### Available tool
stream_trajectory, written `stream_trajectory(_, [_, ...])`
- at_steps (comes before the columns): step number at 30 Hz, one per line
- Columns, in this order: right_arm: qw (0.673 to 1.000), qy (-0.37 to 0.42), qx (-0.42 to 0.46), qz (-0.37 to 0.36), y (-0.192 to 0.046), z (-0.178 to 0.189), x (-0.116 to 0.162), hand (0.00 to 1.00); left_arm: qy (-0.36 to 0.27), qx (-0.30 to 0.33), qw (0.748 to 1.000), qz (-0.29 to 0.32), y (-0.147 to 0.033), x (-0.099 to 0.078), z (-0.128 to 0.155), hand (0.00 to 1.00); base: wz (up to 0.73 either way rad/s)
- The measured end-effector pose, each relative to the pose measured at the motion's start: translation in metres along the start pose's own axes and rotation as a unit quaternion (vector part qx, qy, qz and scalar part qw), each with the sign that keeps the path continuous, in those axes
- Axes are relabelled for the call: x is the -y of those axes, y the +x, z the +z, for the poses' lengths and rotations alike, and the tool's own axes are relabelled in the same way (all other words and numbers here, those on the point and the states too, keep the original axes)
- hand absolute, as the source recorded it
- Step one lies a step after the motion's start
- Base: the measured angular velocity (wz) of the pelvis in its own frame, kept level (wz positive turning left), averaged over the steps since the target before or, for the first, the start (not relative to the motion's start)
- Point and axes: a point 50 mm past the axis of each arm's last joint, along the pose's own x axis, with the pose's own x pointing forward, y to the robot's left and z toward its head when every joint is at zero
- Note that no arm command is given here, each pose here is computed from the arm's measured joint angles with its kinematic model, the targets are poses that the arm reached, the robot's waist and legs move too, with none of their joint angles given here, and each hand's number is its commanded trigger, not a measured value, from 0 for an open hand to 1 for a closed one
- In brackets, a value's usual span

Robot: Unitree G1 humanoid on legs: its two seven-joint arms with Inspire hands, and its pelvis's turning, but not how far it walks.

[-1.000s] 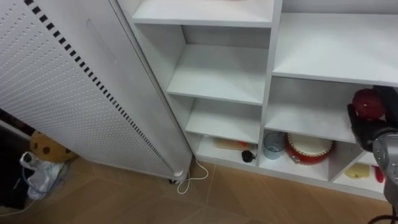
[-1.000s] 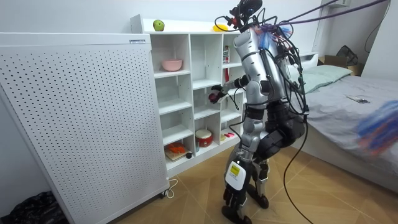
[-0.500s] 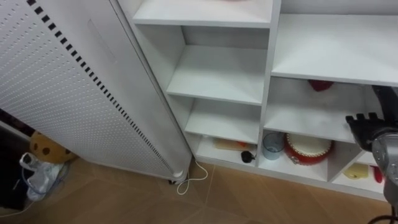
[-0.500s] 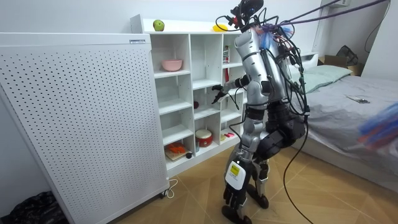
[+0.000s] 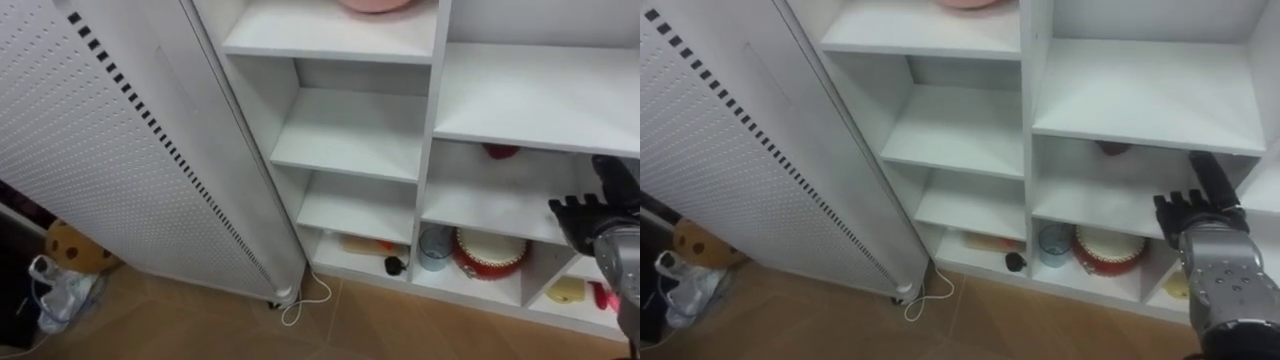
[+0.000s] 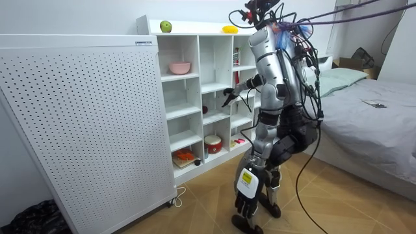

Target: Arrange fruit in the closet

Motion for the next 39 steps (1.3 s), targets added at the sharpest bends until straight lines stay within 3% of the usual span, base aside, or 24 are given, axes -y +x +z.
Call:
stream_trajectory(5, [0.999, -0.026, -0.010, -0.024, 0.005, 0.002, 0.050, 0.00, 0.005, -0.017, 1.000, -0.001, 0.001, -0.012, -0.011, 0.00, 0.02])
stream_trajectory(11, [0.993, -0.092, -0.029, -0.071, -0.001, 0.007, 0.128, 0.00, -0.008, -0.044, 0.999, -0.006, 0.002, -0.026, -0.024, 0.00, -0.01])
stream_trajectory(13, [0.987, -0.111, -0.034, -0.113, -0.011, 0.013, 0.168, 0.00, -0.022, -0.052, 0.998, 0.005, 0.003, -0.032, -0.026, 0.00, 0.05])
stream_trajectory(20, [0.961, -0.215, -0.065, -0.163, -0.040, 0.019, 0.236, 0.00, -0.016, -0.060, 0.998, 0.016, 0.002, -0.038, -0.033, 0.00, 0.08])
stream_trajectory(25, [0.900, -0.331, -0.180, -0.220, -0.093, -0.009, 0.310, 0.00, -0.041, -0.038, 0.998, 0.038, 0.003, -0.039, -0.025, 0.00, -0.11])
stream_trajectory(29, [0.873, -0.374, -0.214, -0.230, -0.113, -0.007, 0.333, 0.00, -0.067, -0.020, 0.997, 0.044, 0.005, -0.038, -0.019, 0.00, -0.09])
stream_trajectory(33, [0.817, -0.468, -0.262, -0.214, -0.130, -0.006, 0.349, 0.00, -0.097, -0.024, 0.993, 0.055, 0.003, -0.040, -0.024, 0.00, -0.16])
stream_trajectory(39, [0.734, -0.538, -0.357, -0.210, -0.173, -0.025, 0.381, 0.00, -0.128, -0.051, 0.988, 0.075, -0.001, -0.043, -0.041, 0.00, -0.08])
